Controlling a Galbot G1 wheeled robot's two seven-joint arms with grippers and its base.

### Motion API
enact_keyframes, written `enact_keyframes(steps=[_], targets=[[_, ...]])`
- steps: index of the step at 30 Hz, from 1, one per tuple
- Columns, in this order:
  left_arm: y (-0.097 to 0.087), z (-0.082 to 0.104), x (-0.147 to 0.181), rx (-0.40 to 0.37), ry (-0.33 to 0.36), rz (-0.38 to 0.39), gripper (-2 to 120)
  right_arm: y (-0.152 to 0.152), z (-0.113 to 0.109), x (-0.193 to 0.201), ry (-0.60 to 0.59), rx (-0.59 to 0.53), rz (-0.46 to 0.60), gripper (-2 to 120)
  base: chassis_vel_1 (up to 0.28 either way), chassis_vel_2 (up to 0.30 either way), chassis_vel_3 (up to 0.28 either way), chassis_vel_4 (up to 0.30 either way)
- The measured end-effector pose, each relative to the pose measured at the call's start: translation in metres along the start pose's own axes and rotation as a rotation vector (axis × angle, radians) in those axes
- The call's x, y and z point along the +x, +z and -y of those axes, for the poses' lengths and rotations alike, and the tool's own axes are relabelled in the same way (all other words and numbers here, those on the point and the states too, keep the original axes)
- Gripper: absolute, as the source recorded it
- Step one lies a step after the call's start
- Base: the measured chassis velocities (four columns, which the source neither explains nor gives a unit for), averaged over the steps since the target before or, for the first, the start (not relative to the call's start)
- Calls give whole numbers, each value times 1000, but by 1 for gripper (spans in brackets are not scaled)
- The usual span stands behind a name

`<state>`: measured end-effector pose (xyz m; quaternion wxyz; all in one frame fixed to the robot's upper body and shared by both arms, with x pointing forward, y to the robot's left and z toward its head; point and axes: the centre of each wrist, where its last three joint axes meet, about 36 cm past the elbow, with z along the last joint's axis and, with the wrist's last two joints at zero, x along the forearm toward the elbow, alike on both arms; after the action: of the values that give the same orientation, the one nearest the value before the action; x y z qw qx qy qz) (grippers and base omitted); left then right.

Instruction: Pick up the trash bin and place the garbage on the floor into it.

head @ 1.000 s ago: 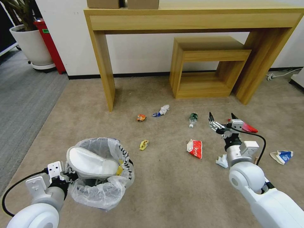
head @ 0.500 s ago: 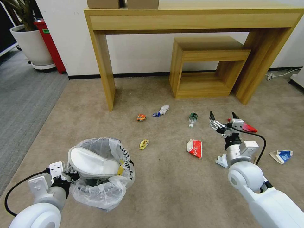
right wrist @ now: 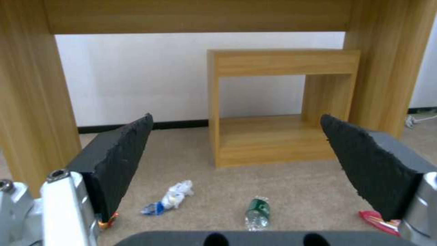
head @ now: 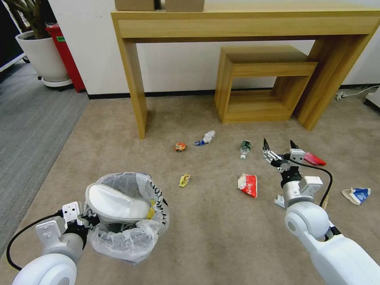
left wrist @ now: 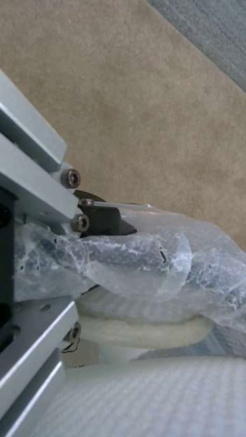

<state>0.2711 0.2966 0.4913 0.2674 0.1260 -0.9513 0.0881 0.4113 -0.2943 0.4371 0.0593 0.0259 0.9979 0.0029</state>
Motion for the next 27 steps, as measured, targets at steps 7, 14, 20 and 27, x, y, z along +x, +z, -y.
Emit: enact_keyframes(steps=[7,14,20,27], targets=[[-1,0,-2,1,2,2,1,3,-1,-2,-4,6,2,92,51,60,-58,-60],[-1,-1,-4,1,2,4,1,6,-3,-3,-7,4,8,91,95,78,-99,-95],[-1,-1,-6,2,2,1,1,7,-3,-4,-16,-1,16,92,160,185,-170,-161],[-1,-2,-10,7,2,1,1,9,-2,-6,-14,8,17,92,70,63,-63,-52]])
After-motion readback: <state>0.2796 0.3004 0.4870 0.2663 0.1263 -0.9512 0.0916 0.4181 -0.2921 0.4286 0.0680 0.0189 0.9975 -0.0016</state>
